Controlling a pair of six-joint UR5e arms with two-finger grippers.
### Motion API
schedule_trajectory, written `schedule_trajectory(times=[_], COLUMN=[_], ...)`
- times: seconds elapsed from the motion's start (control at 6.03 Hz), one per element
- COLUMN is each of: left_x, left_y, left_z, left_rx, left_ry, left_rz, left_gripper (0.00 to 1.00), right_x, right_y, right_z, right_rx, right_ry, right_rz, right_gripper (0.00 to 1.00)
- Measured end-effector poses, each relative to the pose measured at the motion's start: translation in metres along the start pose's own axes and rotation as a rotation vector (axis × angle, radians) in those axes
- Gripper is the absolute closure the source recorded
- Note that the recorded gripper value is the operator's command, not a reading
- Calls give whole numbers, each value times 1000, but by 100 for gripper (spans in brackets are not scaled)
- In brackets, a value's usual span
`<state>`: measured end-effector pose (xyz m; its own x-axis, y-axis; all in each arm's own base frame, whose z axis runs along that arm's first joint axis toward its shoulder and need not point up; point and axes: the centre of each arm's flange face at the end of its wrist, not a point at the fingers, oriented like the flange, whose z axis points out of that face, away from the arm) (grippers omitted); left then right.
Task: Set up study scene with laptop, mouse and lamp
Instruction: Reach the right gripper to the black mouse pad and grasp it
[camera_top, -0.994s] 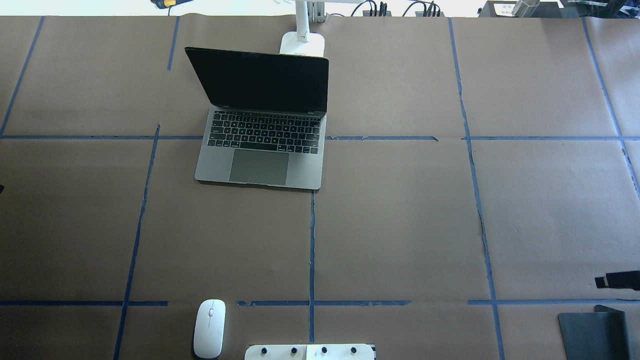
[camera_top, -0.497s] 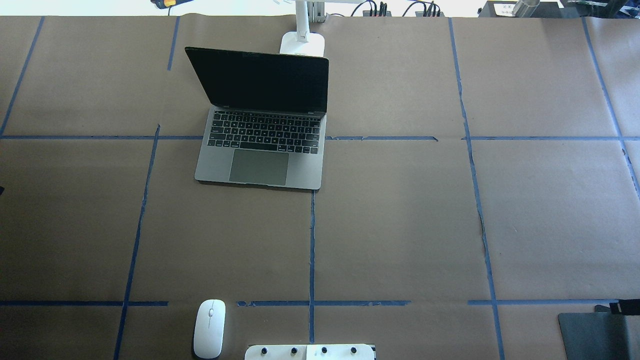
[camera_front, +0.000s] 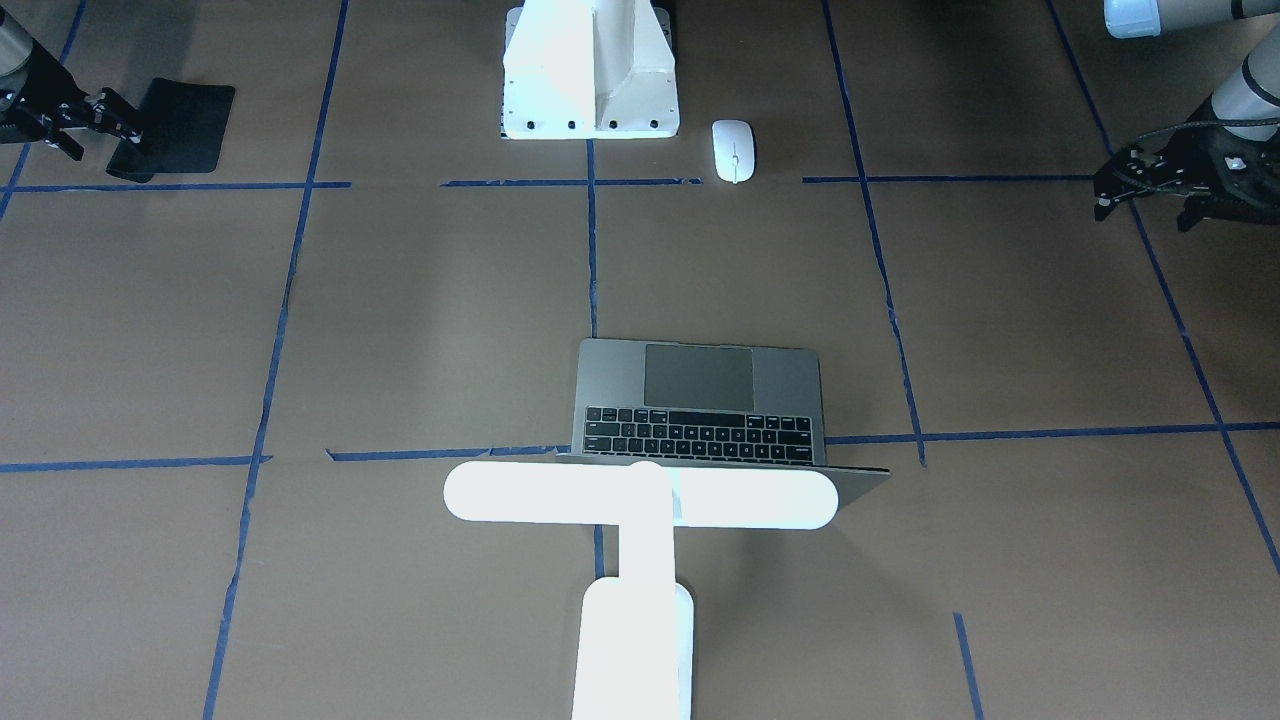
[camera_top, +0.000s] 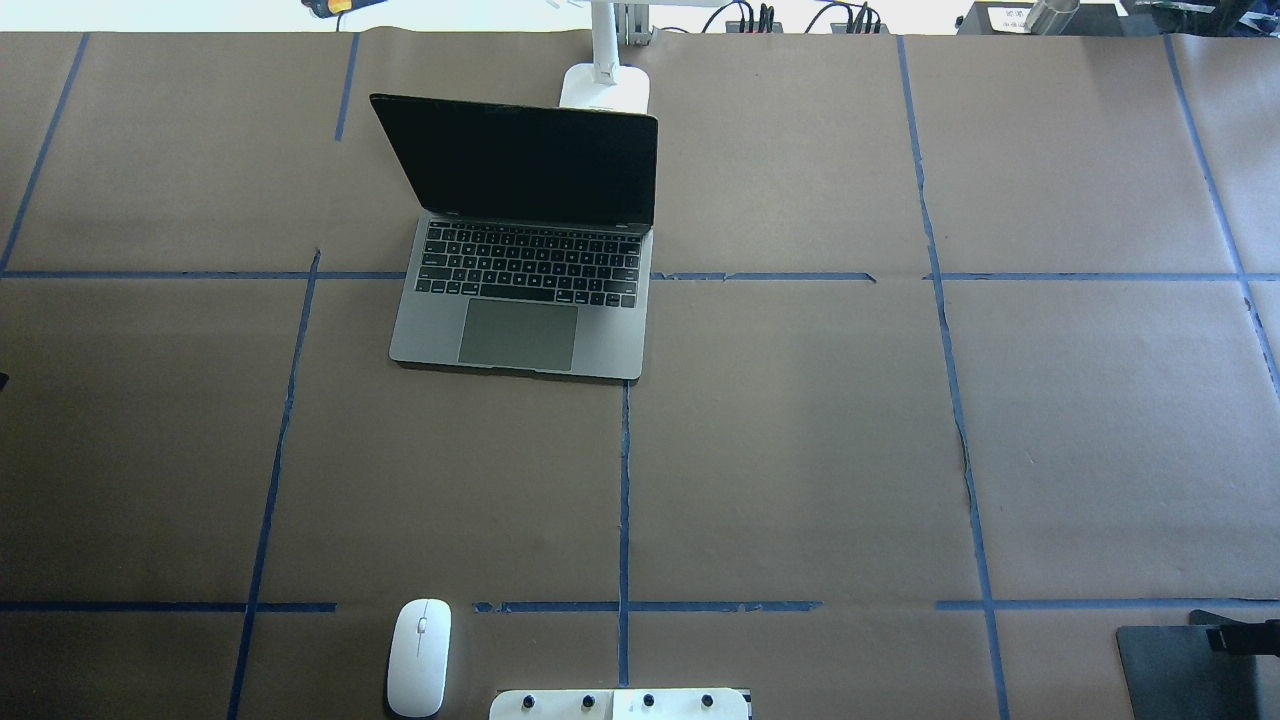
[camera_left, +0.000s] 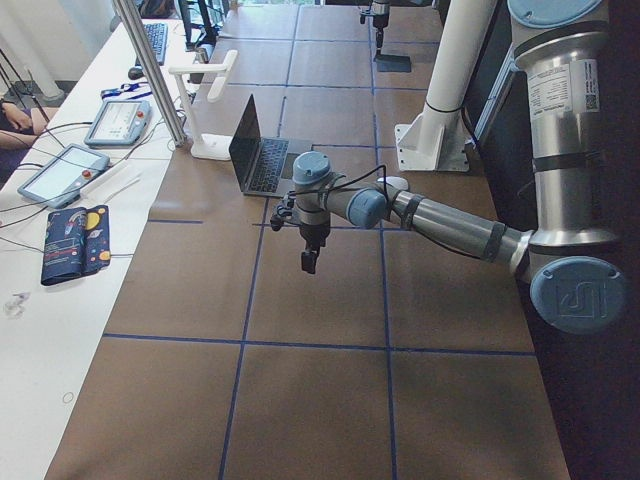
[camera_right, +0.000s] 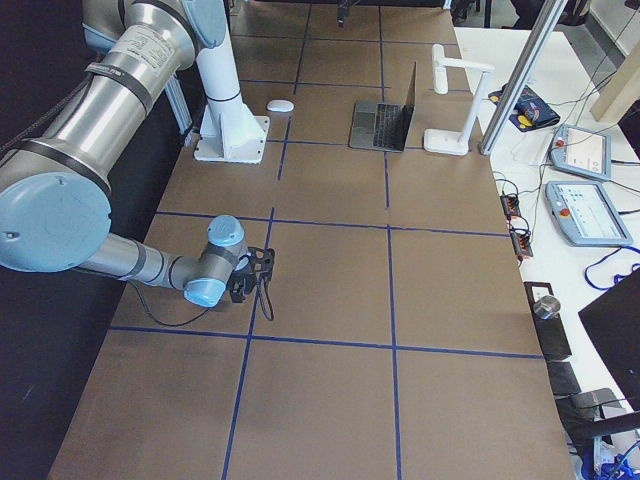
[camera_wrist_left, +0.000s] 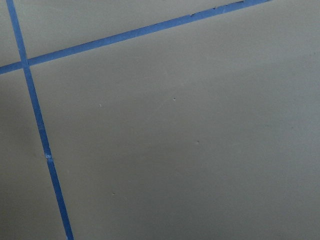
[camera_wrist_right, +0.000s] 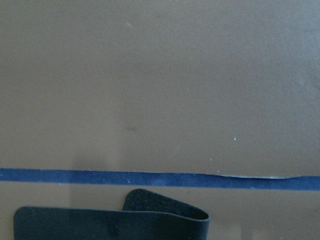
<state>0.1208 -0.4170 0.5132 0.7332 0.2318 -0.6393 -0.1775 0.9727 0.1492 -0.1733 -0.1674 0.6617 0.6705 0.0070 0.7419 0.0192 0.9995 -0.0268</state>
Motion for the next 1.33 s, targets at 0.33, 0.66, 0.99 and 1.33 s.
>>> schedule_trajectory(times=[0.33,0.66,0.99,1.33], left_x=[0,0,1,2], left_y=[0,0,0,0], left_z=[0,-1,-2,-2], left_rx=[0,1,3,4], left_ry=[0,0,1,2], left_rz=[0,1,2,3], left_gripper=[0,0,0,0], right_x=[-3,-8,-14,-26], right_y=[5,8,8,3], right_z=[7,11,6,-3], right_rx=[-22,-37,-27,22], right_ry=[2,-3,-30,-91], right_rz=[-8,-18,-25,-33], right_gripper=[75,99,100,100])
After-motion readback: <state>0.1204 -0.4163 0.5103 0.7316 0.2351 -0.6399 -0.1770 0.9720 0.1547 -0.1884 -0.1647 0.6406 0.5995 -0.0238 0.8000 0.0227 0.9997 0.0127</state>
